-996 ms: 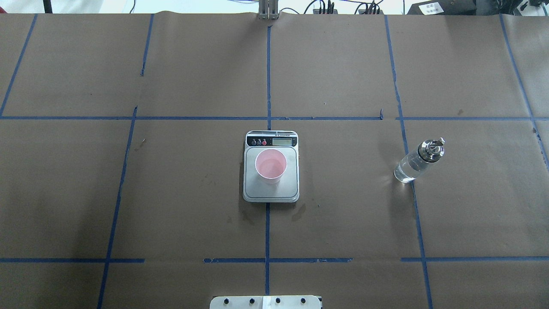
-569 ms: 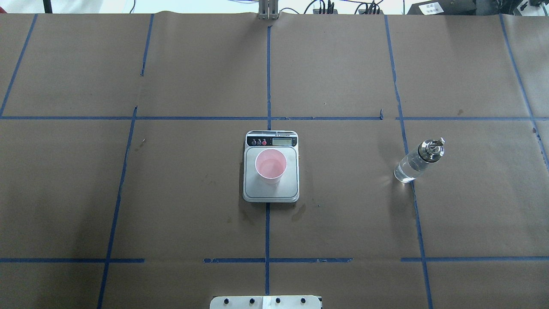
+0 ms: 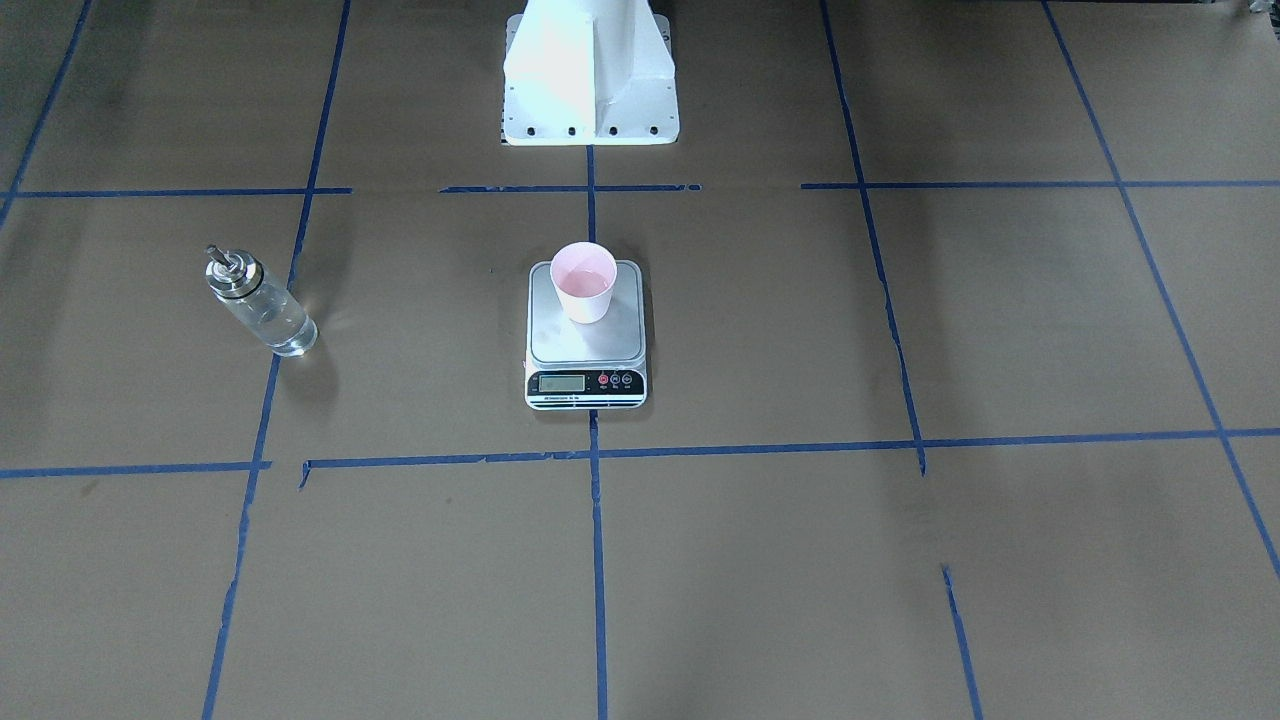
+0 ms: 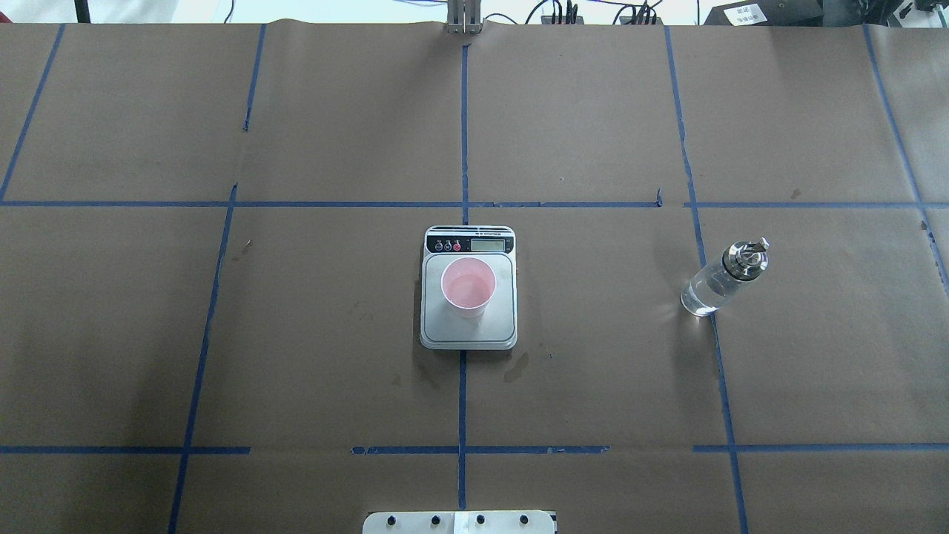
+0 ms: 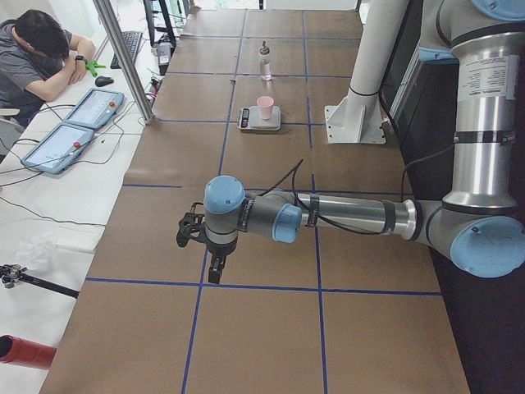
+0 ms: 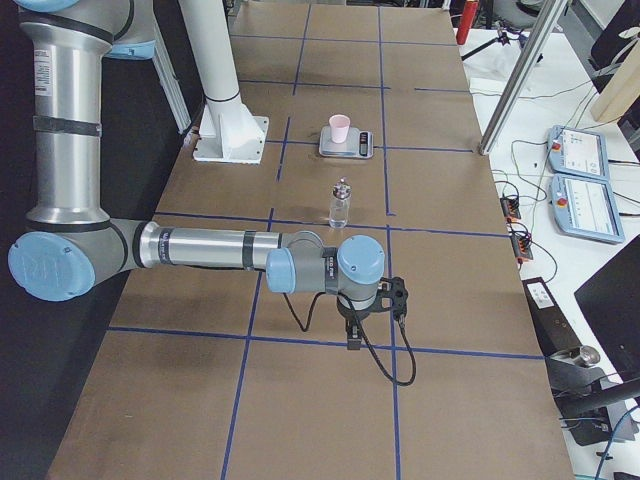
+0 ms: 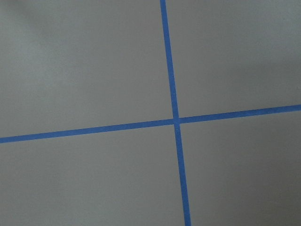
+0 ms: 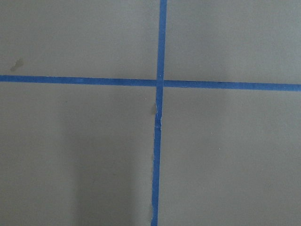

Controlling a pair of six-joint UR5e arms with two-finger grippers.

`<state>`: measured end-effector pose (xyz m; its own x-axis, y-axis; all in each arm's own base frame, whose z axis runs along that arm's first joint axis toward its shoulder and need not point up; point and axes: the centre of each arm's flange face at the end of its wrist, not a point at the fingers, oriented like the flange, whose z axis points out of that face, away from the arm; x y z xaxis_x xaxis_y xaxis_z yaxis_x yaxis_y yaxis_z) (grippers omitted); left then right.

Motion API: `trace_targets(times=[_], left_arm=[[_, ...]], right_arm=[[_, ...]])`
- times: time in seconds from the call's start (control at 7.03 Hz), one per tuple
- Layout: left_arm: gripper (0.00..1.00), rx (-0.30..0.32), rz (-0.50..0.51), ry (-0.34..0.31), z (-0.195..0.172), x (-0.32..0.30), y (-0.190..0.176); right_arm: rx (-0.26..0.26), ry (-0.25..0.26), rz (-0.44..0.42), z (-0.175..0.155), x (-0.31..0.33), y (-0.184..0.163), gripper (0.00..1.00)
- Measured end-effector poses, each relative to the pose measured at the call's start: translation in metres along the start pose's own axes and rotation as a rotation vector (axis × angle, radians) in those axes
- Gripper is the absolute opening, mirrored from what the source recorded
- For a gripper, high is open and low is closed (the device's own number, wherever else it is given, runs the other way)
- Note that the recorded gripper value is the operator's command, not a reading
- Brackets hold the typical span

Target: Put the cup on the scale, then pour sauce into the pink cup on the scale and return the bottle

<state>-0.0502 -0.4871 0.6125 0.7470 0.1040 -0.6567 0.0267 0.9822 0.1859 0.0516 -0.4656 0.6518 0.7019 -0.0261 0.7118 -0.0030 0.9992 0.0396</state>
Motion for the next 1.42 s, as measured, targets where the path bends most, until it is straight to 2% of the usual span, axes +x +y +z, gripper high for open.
trace_targets(times=[1.42], left_arm=[[1.00,0.006,0.005,0.011,-0.0023,0.0032,-0.0015]], right_arm=[[-0.005,0.004,0.009,0.0056,0.0061,0.0016,1.00]])
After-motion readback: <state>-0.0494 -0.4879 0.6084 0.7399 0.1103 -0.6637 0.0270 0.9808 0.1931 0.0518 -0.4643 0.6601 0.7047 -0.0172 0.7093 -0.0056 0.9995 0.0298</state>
